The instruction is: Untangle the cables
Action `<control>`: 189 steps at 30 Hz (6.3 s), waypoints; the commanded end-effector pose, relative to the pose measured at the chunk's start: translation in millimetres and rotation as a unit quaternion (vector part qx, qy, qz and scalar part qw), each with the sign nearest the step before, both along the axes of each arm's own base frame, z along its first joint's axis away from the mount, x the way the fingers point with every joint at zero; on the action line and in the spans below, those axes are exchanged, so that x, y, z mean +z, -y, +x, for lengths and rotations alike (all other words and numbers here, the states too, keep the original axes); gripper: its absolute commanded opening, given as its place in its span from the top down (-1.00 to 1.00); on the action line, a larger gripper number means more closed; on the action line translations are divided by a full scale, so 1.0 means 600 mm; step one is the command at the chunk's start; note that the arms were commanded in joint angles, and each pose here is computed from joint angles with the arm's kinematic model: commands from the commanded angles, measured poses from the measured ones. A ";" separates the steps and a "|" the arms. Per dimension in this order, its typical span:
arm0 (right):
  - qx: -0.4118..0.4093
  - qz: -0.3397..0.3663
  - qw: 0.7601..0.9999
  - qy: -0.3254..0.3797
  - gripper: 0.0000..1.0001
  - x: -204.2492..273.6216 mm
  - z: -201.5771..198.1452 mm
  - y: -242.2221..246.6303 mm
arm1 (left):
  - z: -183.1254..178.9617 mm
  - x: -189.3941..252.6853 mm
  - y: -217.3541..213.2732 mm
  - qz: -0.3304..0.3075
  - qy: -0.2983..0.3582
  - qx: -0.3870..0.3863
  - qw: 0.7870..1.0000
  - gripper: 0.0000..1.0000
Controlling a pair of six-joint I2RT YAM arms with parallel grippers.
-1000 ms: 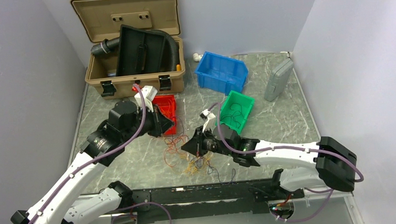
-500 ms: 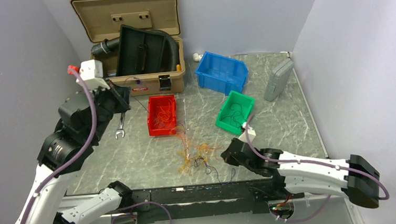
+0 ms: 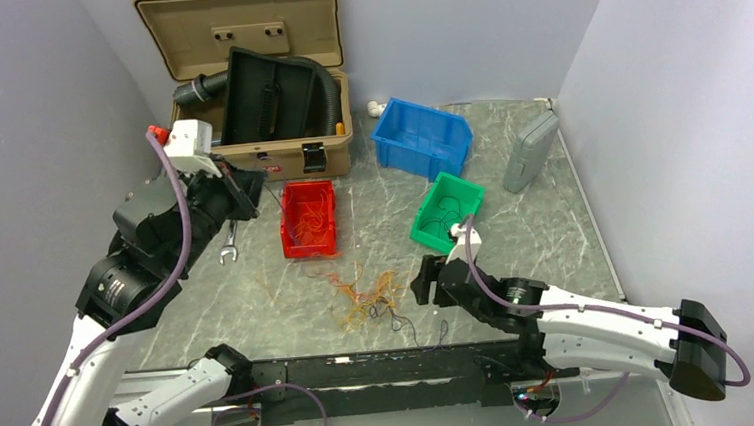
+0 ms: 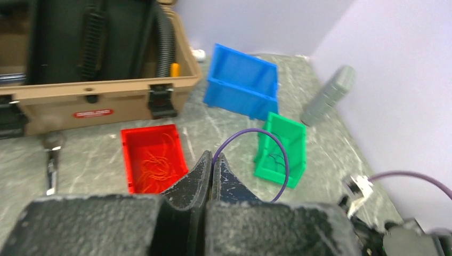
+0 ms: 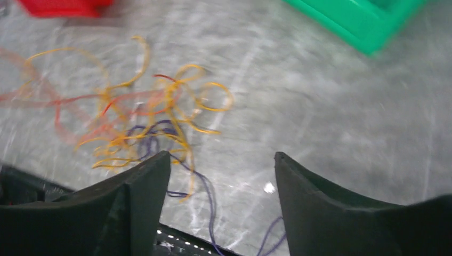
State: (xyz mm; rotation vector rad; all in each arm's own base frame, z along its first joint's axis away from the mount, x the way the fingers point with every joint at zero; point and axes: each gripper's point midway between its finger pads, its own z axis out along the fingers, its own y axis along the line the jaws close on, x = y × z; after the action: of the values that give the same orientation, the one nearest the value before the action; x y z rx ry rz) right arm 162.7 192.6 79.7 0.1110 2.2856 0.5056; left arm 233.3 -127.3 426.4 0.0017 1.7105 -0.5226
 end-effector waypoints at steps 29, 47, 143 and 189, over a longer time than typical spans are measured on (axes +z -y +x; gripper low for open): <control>0.424 0.169 0.850 0.262 -0.04 0.182 0.012 -0.408 | -0.046 0.098 0.069 -0.053 0.075 -0.143 0.985 1.00; 0.424 0.167 0.847 0.273 -0.19 0.184 -0.007 -0.366 | -0.048 0.106 0.067 -0.053 0.079 -0.142 0.985 1.00; 0.408 -0.040 0.833 0.372 1.00 0.255 0.087 -0.357 | -0.041 0.111 0.009 -0.011 0.078 -0.064 0.995 1.00; -0.270 0.070 0.943 0.181 1.00 0.212 0.020 0.267 | -0.084 0.001 -0.314 -0.006 0.046 0.441 0.896 1.00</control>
State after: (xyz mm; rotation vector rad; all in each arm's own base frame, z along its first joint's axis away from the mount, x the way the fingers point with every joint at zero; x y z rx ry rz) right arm 161.4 3.7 178.4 0.9340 1.7343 0.3277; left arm 182.0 61.1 418.1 -0.6990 1.4826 0.1955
